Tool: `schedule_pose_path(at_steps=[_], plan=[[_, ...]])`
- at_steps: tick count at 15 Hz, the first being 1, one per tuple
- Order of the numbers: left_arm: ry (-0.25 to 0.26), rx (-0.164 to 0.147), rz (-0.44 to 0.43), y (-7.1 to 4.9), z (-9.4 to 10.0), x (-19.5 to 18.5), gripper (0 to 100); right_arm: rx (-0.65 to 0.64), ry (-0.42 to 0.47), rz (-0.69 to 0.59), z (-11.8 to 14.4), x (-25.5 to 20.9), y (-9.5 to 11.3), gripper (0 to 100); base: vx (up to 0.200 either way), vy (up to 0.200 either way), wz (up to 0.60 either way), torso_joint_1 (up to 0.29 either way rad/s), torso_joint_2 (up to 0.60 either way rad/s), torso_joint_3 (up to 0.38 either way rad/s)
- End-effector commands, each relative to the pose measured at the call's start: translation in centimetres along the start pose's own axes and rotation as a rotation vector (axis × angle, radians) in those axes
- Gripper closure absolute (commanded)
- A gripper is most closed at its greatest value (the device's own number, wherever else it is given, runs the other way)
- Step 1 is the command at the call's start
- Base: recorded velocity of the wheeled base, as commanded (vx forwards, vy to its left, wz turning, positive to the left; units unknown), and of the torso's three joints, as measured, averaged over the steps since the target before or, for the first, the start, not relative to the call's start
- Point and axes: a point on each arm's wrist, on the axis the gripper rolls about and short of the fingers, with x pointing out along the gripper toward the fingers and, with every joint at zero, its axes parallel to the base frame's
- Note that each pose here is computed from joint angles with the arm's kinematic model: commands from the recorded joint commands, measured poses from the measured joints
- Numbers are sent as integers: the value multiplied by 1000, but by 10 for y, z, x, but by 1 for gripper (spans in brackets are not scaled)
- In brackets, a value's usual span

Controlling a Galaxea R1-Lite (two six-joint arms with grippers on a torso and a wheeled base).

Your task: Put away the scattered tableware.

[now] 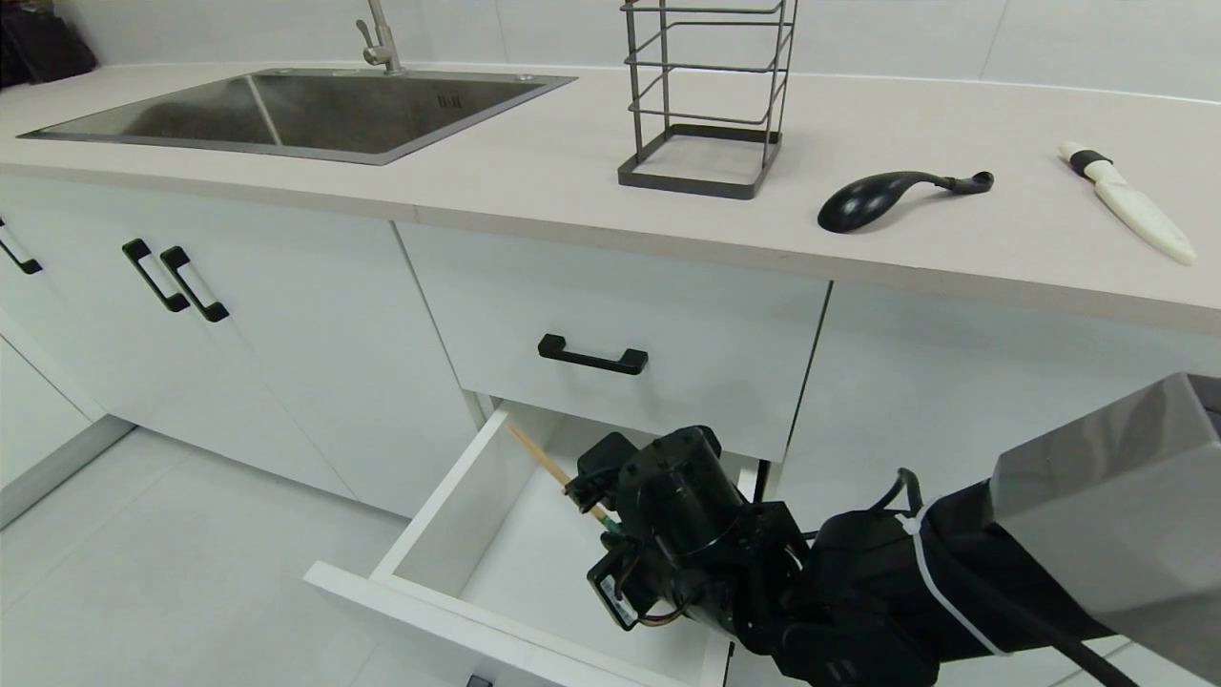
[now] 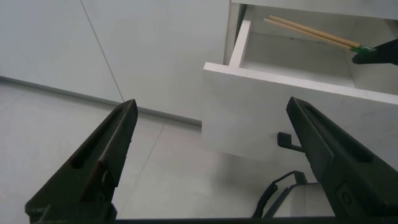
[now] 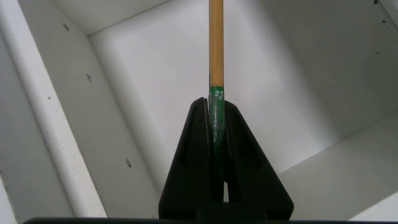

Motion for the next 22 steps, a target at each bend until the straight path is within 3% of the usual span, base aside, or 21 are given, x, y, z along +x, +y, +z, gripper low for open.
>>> schedule_pose_path(at_steps=[1,22], plan=[[0,-1,0,0,0,0,0,-4,11,1,-3,8,2,100,0,0,0,0,0,0],[0,-1,0,0,0,0,0,-10,126,-68,-33,54,-5,100,0,0,0,0,0,0]])
